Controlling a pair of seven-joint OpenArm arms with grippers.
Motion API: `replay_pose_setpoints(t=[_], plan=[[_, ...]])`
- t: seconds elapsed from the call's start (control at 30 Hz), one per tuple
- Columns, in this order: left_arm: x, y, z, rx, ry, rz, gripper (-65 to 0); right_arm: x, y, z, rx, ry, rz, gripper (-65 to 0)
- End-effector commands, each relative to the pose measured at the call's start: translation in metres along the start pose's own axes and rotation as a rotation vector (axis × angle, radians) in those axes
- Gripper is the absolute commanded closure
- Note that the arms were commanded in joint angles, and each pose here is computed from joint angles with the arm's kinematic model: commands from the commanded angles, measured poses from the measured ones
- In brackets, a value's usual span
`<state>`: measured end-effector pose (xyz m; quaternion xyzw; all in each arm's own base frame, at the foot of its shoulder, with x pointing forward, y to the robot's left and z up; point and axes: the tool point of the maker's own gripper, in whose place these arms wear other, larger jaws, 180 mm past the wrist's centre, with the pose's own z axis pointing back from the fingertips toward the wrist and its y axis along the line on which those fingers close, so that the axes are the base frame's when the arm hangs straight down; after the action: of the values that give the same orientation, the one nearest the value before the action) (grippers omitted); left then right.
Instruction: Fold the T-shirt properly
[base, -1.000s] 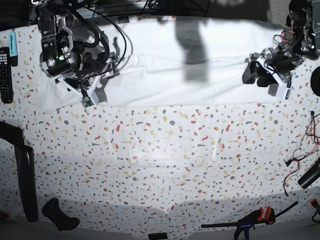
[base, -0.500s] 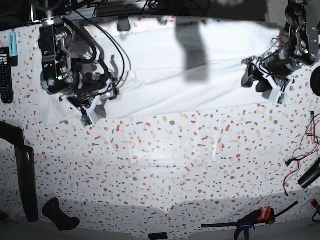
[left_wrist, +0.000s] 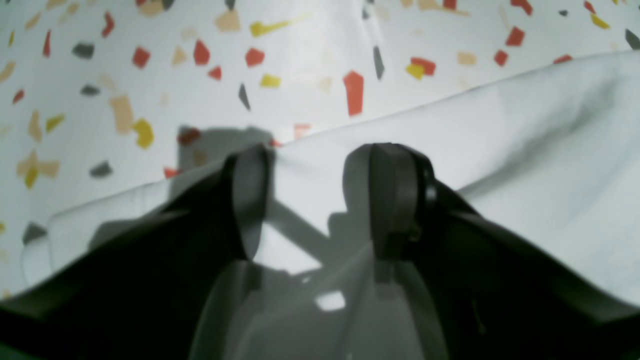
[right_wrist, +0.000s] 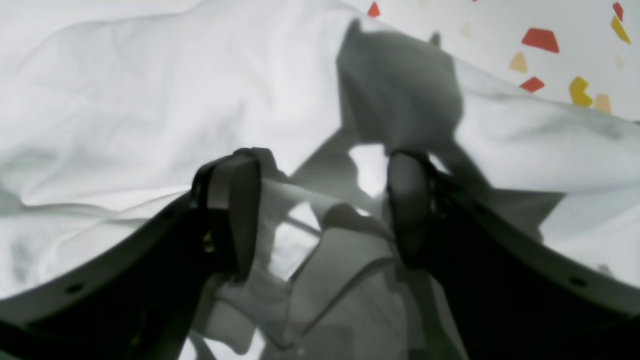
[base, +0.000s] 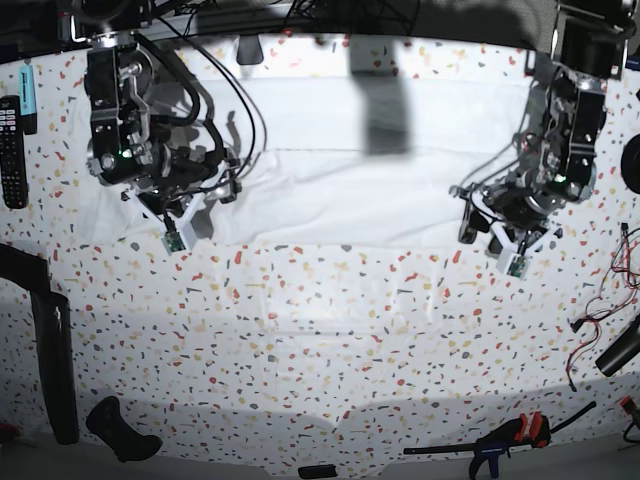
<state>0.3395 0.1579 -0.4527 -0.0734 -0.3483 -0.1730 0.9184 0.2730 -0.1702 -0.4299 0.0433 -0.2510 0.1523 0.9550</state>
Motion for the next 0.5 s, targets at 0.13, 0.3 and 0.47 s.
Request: replay_pose_setpoints(t=[0.13,0.3,0.47], plan=[[-0.046,0.012,0.0,0.051,0.236,-0.029,-32.0,-0.014,-0.002,-0.003,-0.018,0.06,0.001,-39.6],[-0.011,0.017,0.003,0.061,0.16,-0.052,-32.0,-0.015,-0.002,-0.003,-0.019,0.065,0.0,-39.6],[0.069,0.016,0.037,0.113,-0.05,-0.116,-32.0,-0.015,-0.002,-0.003,-0.019,0.065,0.0,-39.6]])
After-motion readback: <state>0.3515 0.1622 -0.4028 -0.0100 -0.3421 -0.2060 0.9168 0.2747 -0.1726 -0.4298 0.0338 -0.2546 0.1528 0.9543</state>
